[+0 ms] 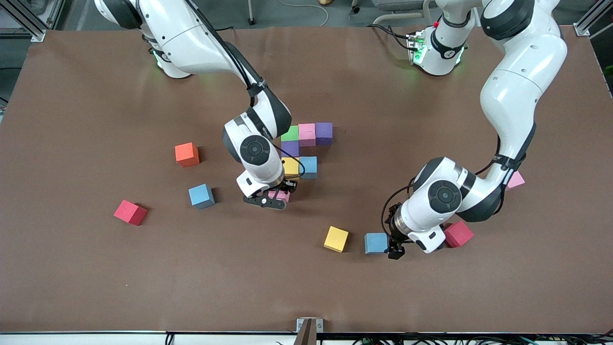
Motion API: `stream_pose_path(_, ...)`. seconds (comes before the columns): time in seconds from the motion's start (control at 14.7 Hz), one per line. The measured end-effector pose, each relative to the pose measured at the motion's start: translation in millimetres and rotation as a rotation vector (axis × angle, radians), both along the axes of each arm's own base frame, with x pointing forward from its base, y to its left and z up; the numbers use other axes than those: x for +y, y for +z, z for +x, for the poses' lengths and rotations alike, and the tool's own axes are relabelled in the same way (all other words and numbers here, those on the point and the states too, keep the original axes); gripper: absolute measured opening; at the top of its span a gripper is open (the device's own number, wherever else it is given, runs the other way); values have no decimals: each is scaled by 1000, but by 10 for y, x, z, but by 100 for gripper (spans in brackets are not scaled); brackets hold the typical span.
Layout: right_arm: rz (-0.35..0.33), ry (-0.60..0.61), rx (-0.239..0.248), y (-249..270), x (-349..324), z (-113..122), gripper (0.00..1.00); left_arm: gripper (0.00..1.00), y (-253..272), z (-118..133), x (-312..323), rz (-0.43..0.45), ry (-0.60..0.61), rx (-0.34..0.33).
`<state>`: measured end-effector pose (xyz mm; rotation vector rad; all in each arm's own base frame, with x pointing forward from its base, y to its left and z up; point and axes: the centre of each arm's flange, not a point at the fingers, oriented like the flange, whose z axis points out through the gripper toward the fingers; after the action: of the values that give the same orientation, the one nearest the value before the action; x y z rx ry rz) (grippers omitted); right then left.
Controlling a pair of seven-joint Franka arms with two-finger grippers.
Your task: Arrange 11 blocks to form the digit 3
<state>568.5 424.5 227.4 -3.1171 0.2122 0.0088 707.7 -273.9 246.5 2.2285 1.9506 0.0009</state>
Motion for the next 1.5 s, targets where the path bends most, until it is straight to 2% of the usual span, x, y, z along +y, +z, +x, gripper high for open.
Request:
stream_pose_path(0.27,-39,63,-24,-38,128,-103,50,100,-143,10,-145,7,-12,-27)
stream_pose_path(0.68,-30,77,-38,-56,231,-162,50,100,-376,29,-55,14,1,-12)
stream_pose_path(0.89,-21,78,-49,-45,248,-157,50,96,-465,13,-56,14,0,1)
stream_pose_path(0.95,-18,79,-53,-40,255,-155,50,92,-481,10,-58,14,0,3)
stream_pose_path(1.16,-14,79,-59,-49,265,-154,50,62,-474,14,-59,13,1,1)
stream_pose_path(1.5,-12,82,-57,-63,281,-169,50,54,-251,-5,-116,24,-7,1)
